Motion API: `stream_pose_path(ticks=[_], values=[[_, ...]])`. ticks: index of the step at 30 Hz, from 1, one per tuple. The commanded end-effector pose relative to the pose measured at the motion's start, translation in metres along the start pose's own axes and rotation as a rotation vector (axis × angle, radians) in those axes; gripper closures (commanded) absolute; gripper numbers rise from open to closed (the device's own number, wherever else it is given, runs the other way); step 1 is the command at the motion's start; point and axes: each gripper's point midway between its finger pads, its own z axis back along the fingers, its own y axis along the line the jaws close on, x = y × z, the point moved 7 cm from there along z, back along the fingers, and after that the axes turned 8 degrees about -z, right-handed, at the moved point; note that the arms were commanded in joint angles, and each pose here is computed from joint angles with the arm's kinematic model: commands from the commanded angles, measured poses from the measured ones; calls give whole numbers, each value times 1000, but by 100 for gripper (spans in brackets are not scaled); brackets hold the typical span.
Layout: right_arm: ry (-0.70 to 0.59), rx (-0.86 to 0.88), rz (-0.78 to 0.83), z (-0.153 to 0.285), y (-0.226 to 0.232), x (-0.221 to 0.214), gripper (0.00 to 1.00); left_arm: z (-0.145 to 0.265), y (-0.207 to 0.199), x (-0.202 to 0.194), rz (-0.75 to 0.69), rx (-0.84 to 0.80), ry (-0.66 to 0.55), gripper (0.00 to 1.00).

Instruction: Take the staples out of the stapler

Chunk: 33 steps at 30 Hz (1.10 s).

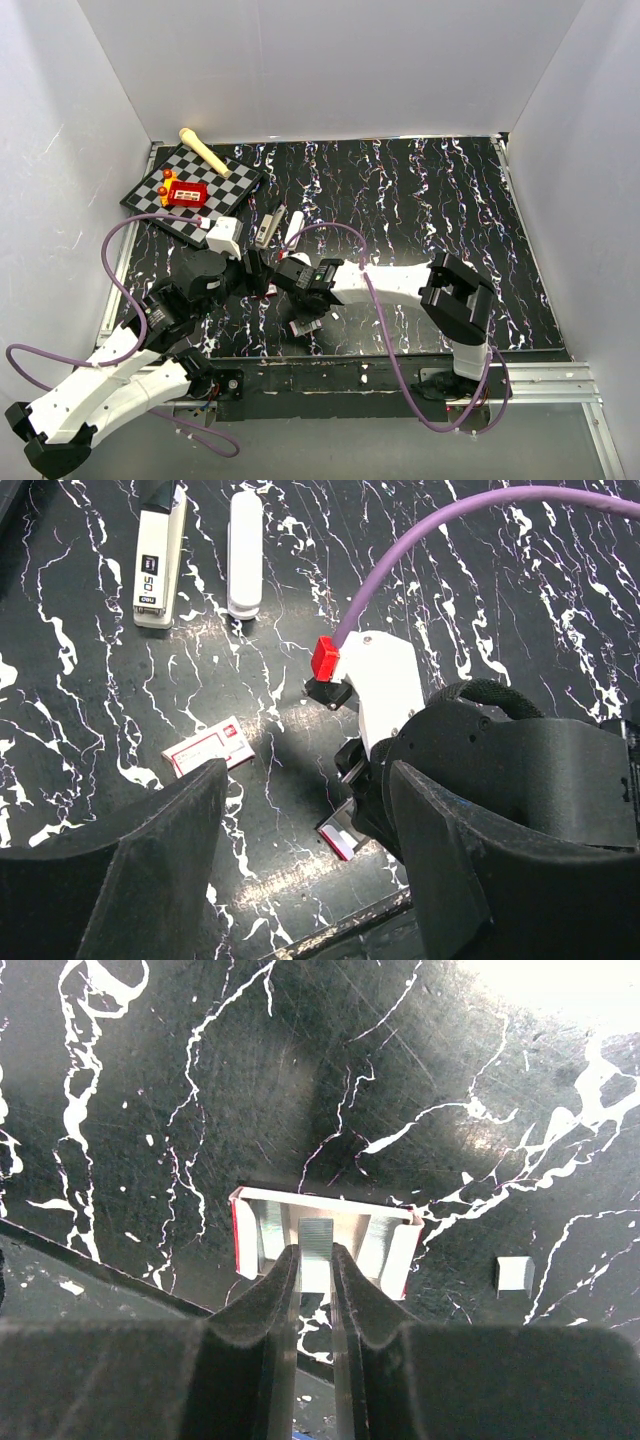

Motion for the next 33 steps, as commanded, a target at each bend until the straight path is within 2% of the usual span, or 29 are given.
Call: stream_pose_path(ticks=[1, 17, 33], values=[[-20, 7, -10, 1, 10, 7, 80, 1, -1, 1, 3, -13, -14, 34], [-26, -7, -9, 0, 11, 10, 75, 1, -1, 2, 5, -21, -19, 34], [-49, 7, -1, 4, 11, 12, 64, 0, -2, 1, 3, -17, -11, 34]])
